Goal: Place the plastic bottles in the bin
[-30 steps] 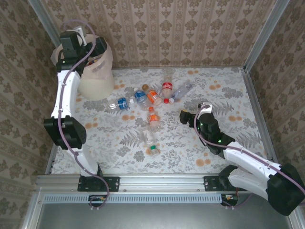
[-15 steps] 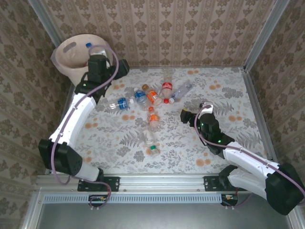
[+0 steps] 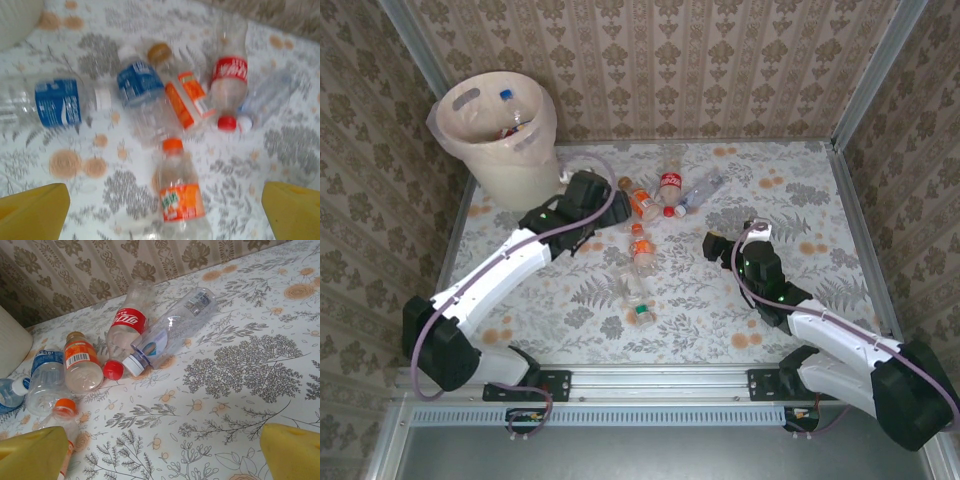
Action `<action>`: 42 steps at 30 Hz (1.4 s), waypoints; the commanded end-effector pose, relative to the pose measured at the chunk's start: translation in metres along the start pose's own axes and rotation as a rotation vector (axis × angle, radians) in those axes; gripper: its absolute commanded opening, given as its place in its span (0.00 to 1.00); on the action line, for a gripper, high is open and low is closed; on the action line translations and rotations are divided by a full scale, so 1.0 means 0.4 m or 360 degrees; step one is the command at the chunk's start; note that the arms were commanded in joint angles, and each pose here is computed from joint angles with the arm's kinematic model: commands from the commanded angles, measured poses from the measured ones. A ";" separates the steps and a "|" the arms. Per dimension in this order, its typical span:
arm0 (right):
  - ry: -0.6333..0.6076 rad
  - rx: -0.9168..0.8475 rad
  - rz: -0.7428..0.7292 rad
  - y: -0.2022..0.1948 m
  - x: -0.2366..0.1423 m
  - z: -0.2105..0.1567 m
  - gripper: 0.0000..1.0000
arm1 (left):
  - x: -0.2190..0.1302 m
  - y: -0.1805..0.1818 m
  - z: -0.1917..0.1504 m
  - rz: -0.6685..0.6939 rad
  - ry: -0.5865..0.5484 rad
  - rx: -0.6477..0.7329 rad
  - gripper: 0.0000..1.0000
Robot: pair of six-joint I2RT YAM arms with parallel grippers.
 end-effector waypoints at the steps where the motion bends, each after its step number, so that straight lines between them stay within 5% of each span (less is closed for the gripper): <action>1: -0.0001 0.0024 0.0012 -0.003 0.004 -0.008 1.00 | 0.011 0.048 -0.125 0.0198 0.0224 0.0108 1.00; 14: 0.0028 0.0042 0.0007 -0.007 0.006 -0.019 1.00 | 0.087 0.077 -0.431 0.0321 0.0870 0.0417 1.00; 26: 0.0047 0.0054 0.0005 -0.009 0.008 -0.027 1.00 | 0.148 0.125 -0.474 0.0380 0.0924 0.0342 0.99; 37: 0.0079 0.0052 0.0018 -0.001 0.022 -0.036 1.00 | 0.153 0.140 -0.474 0.0378 0.0891 0.0315 0.79; 42: 0.0094 0.0055 0.0025 0.003 0.026 -0.039 1.00 | 0.150 0.153 -0.469 0.0410 0.0877 0.0291 0.78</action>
Point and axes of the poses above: each hand's point on the last joint's axis, 136 mm out from that joint toward the fingers, its own x axis out along the fingers, its own y axis along the line the jaws close on, z = x × y, the point moved 1 cm from there along -x, back along the fingers, and after that the axes turned 5 degrees about -x, right-handed, at the moved point
